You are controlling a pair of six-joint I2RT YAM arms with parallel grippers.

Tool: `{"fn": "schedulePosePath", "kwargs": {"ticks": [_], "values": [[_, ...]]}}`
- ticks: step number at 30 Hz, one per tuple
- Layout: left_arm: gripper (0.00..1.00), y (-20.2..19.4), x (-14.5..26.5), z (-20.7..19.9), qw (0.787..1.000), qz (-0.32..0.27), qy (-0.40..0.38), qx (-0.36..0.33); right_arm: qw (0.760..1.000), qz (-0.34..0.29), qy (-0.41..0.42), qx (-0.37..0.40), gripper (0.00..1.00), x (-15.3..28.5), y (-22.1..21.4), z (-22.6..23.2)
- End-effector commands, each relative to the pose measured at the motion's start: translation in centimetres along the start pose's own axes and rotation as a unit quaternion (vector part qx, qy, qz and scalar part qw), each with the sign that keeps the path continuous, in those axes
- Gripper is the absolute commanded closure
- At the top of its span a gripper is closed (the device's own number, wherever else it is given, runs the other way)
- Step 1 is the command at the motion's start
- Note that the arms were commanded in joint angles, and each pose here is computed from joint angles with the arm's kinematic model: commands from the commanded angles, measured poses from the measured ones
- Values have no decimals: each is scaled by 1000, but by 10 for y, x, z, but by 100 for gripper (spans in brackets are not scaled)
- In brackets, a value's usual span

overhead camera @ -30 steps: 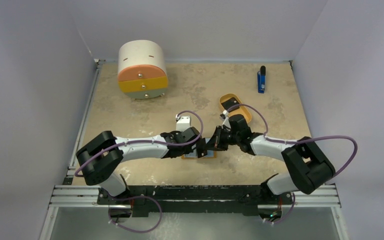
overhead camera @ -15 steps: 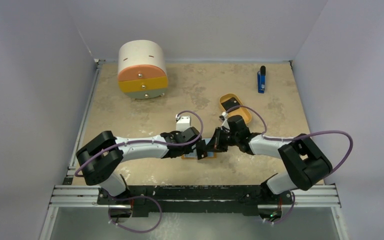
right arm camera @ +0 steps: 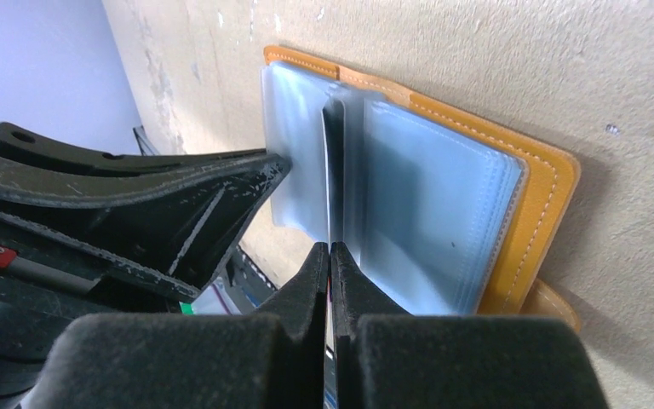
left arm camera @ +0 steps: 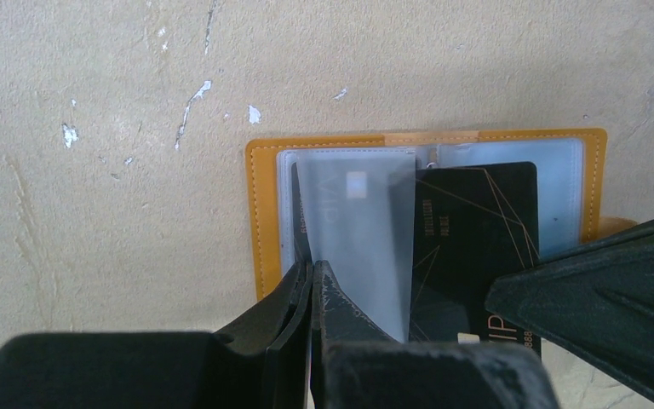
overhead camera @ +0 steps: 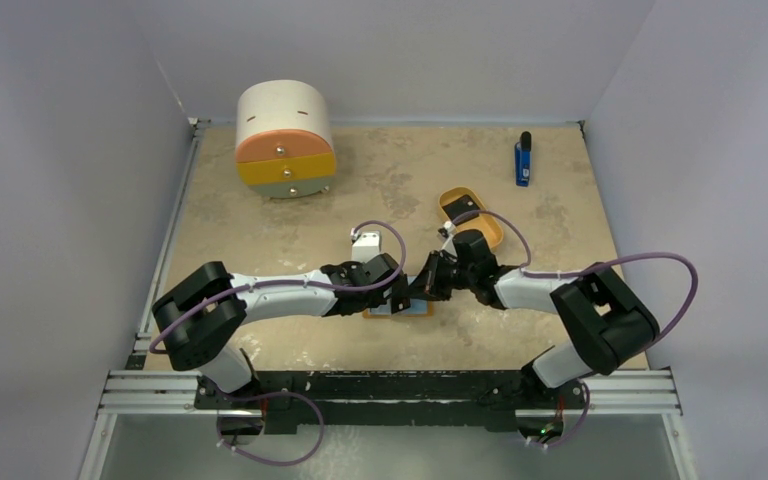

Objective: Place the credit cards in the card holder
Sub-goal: Insert the credit card into the card holder.

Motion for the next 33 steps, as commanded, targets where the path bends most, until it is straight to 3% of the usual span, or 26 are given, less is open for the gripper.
{"fn": "schedulePosePath", "kwargs": {"ticks": [1,12,18,24,28,33], "values": [[100,-3,-1,1,1000,6,-5,10,999,-31,14,-6,100,-5,4,6],[100,-1,3,1,1000,5,-6,10,1000,-21,5,-9,100,-17,-1,1],[78,10,15,3,1000,-8,-13,17,1000,-20,-1,-9,100,-18,-3,-3],[67,23,33,13,999,-29,-12,31,1000,-19,-8,-5,100,-18,-3,-4],[67,20,29,25,999,-29,5,39,1000,-19,-14,-1,100,-18,-3,-5],[77,8,11,33,999,-13,16,46,1000,-19,-22,5,100,-18,-3,-6]]}}
Point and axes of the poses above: each gripper's point midway between its finger pads, its own x axis back along the fingers, its own z axis along the line the jaws close on, y = z × x, the point moved 10 cm from there along x, back along the fingers, and after that the axes turned 14 degrees about -x, right-handed, at the moved point
